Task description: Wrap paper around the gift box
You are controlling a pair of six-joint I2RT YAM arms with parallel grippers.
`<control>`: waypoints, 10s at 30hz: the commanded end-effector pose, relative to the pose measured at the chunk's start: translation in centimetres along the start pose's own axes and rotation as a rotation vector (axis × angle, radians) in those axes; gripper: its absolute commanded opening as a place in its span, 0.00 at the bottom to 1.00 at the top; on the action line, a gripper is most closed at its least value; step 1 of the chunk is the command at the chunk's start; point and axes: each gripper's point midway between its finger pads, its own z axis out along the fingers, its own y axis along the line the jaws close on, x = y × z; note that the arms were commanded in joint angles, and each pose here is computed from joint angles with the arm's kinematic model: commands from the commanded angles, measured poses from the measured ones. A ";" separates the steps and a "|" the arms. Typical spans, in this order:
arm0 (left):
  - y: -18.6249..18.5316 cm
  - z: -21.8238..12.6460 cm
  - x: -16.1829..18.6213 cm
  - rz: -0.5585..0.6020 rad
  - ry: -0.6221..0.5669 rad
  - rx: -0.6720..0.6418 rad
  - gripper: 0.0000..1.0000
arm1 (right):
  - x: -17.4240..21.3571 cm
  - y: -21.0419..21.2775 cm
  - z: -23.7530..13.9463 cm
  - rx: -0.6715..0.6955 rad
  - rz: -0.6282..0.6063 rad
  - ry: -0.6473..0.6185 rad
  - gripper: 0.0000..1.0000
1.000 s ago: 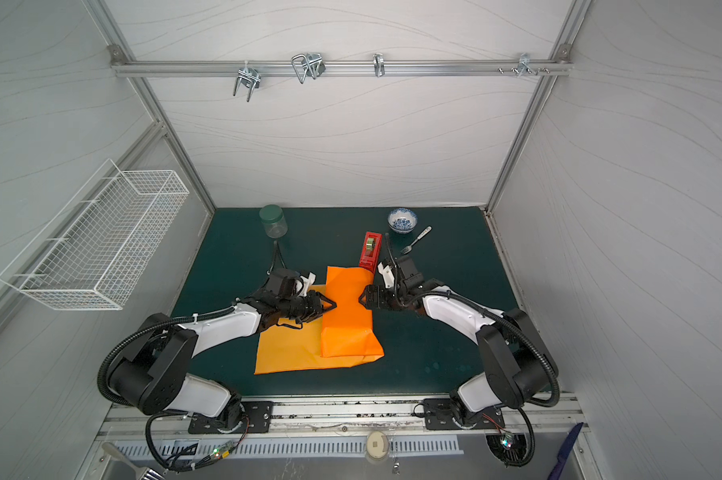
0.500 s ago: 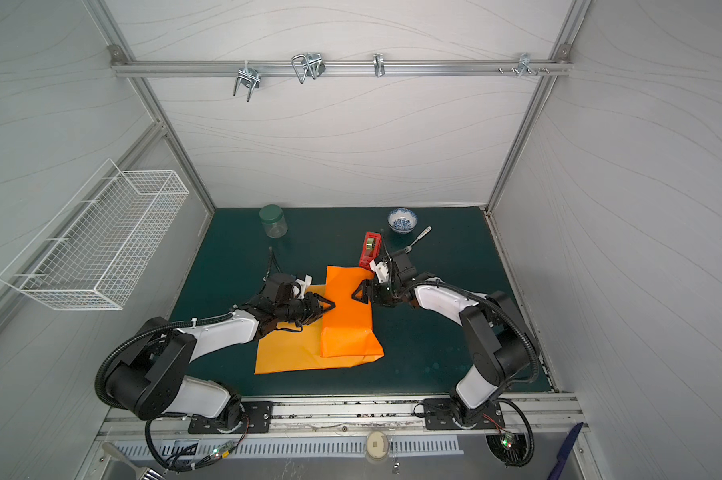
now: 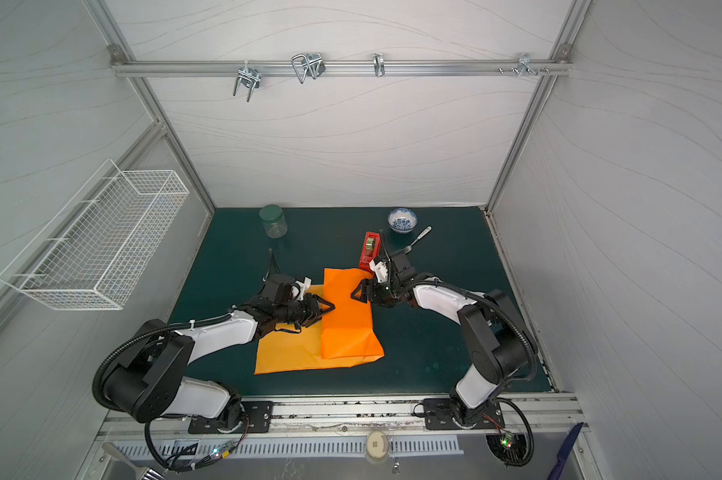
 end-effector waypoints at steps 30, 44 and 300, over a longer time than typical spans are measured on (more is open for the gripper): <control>5.1 1.7 0.8 -0.012 0.111 -0.157 0.25 | 0.9 -1.5 -2.8 0.032 -0.015 0.016 0.85; 7.0 1.2 2.0 -0.062 0.089 -0.174 0.22 | 0.8 -1.4 -2.7 -0.034 0.037 0.040 0.85; 7.8 2.5 1.5 -0.091 0.148 -0.149 0.00 | 16.5 -1.5 -6.6 0.215 -0.342 -0.068 0.83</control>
